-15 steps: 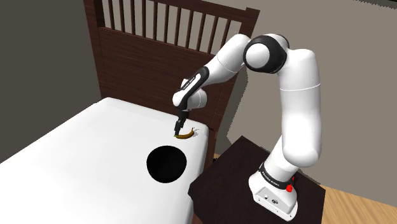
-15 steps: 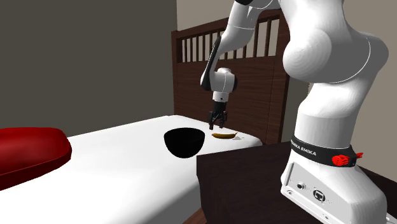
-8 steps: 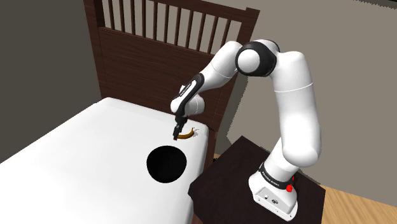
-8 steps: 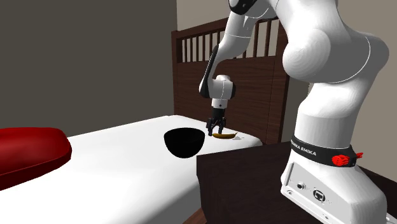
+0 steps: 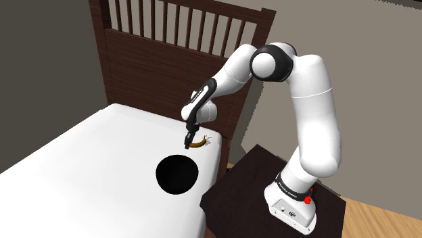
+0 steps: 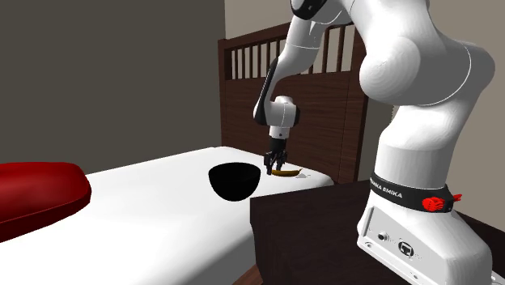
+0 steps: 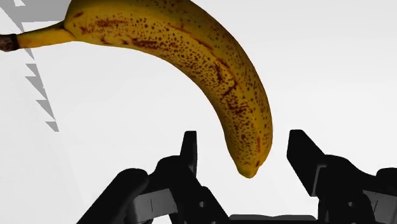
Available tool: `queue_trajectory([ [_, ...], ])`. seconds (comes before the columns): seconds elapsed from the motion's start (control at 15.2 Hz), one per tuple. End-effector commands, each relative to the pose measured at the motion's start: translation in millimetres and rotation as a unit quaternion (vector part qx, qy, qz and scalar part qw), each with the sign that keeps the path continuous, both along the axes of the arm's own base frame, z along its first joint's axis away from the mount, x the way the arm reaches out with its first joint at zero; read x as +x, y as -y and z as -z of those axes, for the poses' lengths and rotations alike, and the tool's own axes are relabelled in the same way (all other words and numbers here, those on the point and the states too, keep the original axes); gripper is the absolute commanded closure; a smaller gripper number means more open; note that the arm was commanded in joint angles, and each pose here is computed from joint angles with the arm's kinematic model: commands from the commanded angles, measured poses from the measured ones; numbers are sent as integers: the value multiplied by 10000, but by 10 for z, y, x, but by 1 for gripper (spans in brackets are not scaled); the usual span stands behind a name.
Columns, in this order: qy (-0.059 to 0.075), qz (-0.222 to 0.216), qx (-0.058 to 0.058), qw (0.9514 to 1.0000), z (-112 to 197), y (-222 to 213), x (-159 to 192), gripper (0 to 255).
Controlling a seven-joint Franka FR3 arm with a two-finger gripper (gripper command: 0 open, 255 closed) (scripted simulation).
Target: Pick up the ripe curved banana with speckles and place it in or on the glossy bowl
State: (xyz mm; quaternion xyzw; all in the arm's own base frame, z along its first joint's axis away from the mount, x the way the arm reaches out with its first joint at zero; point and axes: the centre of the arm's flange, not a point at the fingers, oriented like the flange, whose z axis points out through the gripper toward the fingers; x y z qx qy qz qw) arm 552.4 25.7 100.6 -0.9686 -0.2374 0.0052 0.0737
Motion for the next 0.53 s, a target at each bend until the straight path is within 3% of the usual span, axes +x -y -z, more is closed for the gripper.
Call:
queue_trajectory([
  [0.0, -17, -12, 6, 10000, 13, -16, -9, 255],
  [0.46, -17, -13, 7, 10000, 9, 18, 7, 255],
])
